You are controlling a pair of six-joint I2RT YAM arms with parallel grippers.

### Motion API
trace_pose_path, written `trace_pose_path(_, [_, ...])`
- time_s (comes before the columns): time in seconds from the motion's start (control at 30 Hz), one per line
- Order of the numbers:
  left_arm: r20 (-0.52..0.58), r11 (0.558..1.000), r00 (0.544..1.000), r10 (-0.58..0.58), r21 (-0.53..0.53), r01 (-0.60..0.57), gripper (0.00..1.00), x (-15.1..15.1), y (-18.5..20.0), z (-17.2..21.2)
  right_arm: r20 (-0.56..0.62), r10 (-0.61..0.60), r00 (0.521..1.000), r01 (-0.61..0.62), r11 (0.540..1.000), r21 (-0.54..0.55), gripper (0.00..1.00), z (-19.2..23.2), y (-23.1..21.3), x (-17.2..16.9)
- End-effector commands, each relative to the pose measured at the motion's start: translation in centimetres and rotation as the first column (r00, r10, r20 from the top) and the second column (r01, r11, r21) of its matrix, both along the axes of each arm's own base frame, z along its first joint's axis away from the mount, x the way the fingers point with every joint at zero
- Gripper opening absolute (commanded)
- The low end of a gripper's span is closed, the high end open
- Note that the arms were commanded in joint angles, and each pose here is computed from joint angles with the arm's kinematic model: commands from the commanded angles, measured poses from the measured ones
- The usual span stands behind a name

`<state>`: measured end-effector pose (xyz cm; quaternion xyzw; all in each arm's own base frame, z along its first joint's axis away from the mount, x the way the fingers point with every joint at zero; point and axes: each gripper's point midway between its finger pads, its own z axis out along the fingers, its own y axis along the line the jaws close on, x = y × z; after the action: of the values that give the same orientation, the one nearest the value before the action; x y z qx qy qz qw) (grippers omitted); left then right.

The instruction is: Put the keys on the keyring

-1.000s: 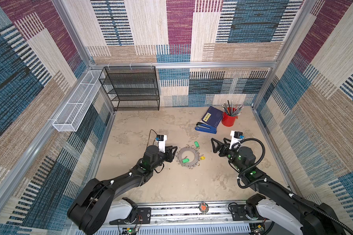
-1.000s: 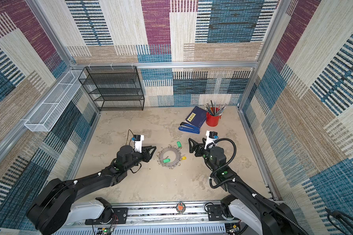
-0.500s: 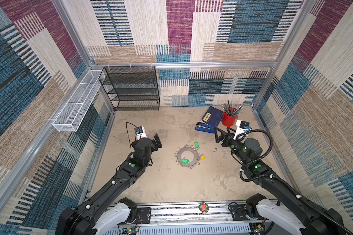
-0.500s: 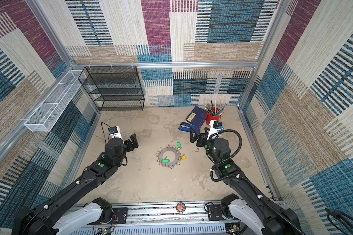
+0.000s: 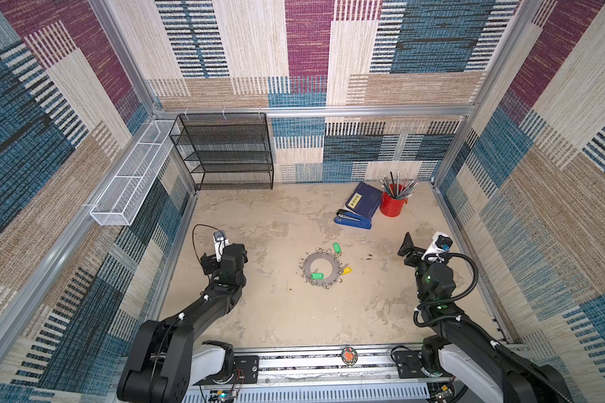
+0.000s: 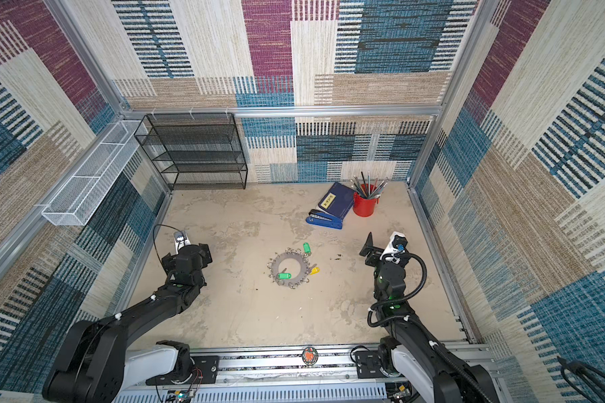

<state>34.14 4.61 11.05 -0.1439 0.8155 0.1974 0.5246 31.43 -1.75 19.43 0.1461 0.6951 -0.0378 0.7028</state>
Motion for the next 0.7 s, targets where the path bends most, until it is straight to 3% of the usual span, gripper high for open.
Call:
trace_pose_path(0.0, [0.162,0.993,0.981,-0.110,0.054,0.103,1.00,2.6,-1.0,2.6,0.119,-0.059,0.991,0.066,0.996,-0.059,1.00,1.9,-1.3,-0.4])
trace_pose_path(0.2, [0.075,0.982,0.980,-0.187,0.003,0.187,0.99,4.7,-1.6,0.3,0.124,-0.050,0.991,0.063,0.992,-0.111,1.00,-0.6,-1.6,0.5])
trace_pose_path(0.3, [0.107,0.967,0.962,-0.251,-0.014,0.254,0.99,4.8,-2.3,-0.1,0.129,-0.009,0.992,0.026,0.991,-0.131,1.00,-1.3,-0.9,1.6])
trace_pose_path(0.37, [0.127,0.969,0.961,-0.246,-0.005,0.249,0.99,5.2,-1.9,-0.7,0.057,0.104,0.993,-0.092,0.979,-0.180,1.00,-2.4,1.1,3.3])
trace_pose_path(0.4, [0.084,0.968,0.966,-0.246,-0.029,0.249,0.99,5.3,-2.0,-1.2,0.047,0.116,0.992,-0.106,0.979,-0.177,1.00,-2.5,1.2,3.5])
trace_pose_path(0.43, [0.051,0.967,0.968,-0.244,-0.060,0.247,0.99,5.2,-1.9,-1.5,0.050,0.123,0.991,-0.113,0.979,-0.168,1.00,-2.6,1.0,3.5])
trace_pose_path(0.5, [0.091,0.969,0.968,-0.233,-0.058,0.239,0.99,5.6,-1.3,-1.1,0.067,0.104,0.992,-0.094,0.985,-0.146,1.00,-3.0,0.3,3.6])
trace_pose_path(0.57, [0.071,0.969,0.970,-0.232,-0.072,0.237,0.99,5.4,-1.2,-1.5,-0.009,0.112,0.994,-0.112,0.984,-0.138,1.00,-4.1,0.5,4.8])
trace_pose_path(0.67, [0.096,0.969,0.967,-0.234,-0.061,0.240,0.99,5.3,-1.3,-1.1,-0.003,0.117,0.993,-0.117,0.985,-0.130,1.00,-4.1,0.3,5.1])
